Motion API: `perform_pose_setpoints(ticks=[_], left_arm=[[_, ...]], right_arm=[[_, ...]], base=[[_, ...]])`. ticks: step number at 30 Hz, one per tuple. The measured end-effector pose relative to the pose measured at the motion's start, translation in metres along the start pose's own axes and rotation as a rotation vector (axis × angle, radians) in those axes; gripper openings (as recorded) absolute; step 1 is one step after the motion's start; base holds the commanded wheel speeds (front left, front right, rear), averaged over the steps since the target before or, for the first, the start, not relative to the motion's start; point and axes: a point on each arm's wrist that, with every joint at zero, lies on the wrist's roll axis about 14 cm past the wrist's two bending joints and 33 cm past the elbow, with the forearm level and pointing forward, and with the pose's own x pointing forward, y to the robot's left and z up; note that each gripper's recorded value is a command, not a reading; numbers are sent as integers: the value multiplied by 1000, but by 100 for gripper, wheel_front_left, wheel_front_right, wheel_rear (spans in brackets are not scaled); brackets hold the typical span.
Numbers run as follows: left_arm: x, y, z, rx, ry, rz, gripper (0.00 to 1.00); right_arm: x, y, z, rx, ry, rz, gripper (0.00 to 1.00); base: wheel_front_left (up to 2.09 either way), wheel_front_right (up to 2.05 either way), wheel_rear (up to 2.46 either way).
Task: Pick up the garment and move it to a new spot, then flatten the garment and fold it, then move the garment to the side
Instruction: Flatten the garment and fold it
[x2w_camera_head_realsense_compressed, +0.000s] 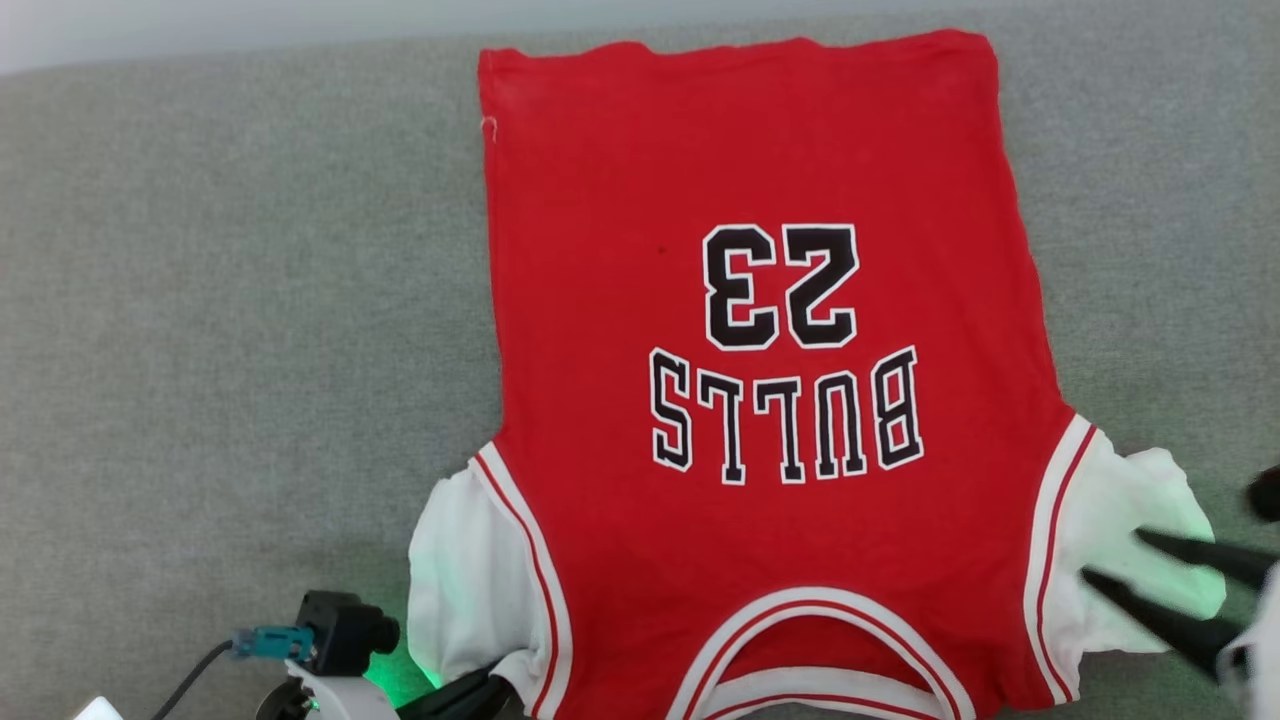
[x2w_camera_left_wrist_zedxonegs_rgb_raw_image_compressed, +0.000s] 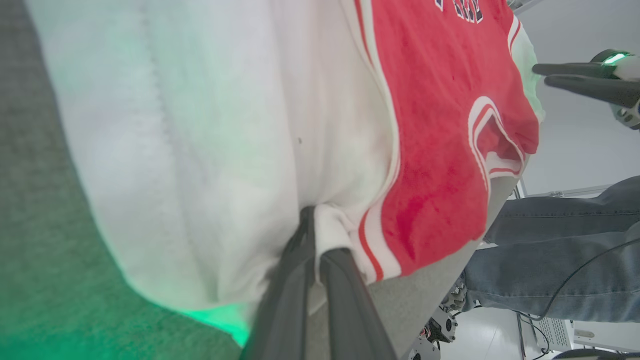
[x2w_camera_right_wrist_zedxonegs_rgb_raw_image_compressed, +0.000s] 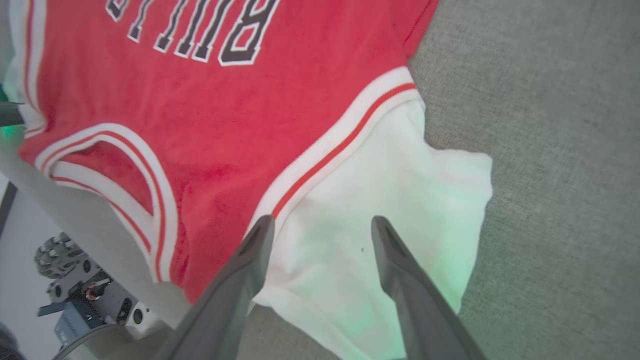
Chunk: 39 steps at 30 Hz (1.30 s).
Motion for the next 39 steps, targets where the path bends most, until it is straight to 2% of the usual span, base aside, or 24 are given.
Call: perform_pose_setpoints(ticks=[4,7,10,15,18,25,29,37,38,39], left_arm=[[3,0,-1,7,4,-6,0],[7,-2,2,37,4,-17,0],[11,-4,5,58,3,-27,0],[19,-9,12,91,-10,-46,0],[24,-11,16,95,-29,-54,0],[30,-9,17,59,-56,-68,0],[33,-5,19,35,-73,-70,0],[34,4,17,-6,-102,-48,0],[34,5,17,-10,-105,-44,0],[33,6,17,-14,-105,-43,0]], right_arm=[[-19,-8,33,35,-57,8,100],[-28,-25,77,113,-189,1,100],[-31,-57,102,68,-206,-86,100],[2,-91,149,66,-250,-158,100],[35,-104,176,22,-204,-217,100],[116,-115,206,40,4,-289,100],[147,-123,210,63,99,-326,100],[190,-135,209,88,161,-365,100],[194,-134,208,93,163,-360,50],[197,-134,209,94,163,-357,35]], base=[[0,0,0],[0,0,0],[0,0,0],[0,0,0],[0,0,0],[0,0,0],[0,0,0],[0,0,0],[0,0,0],[0,0,0]])
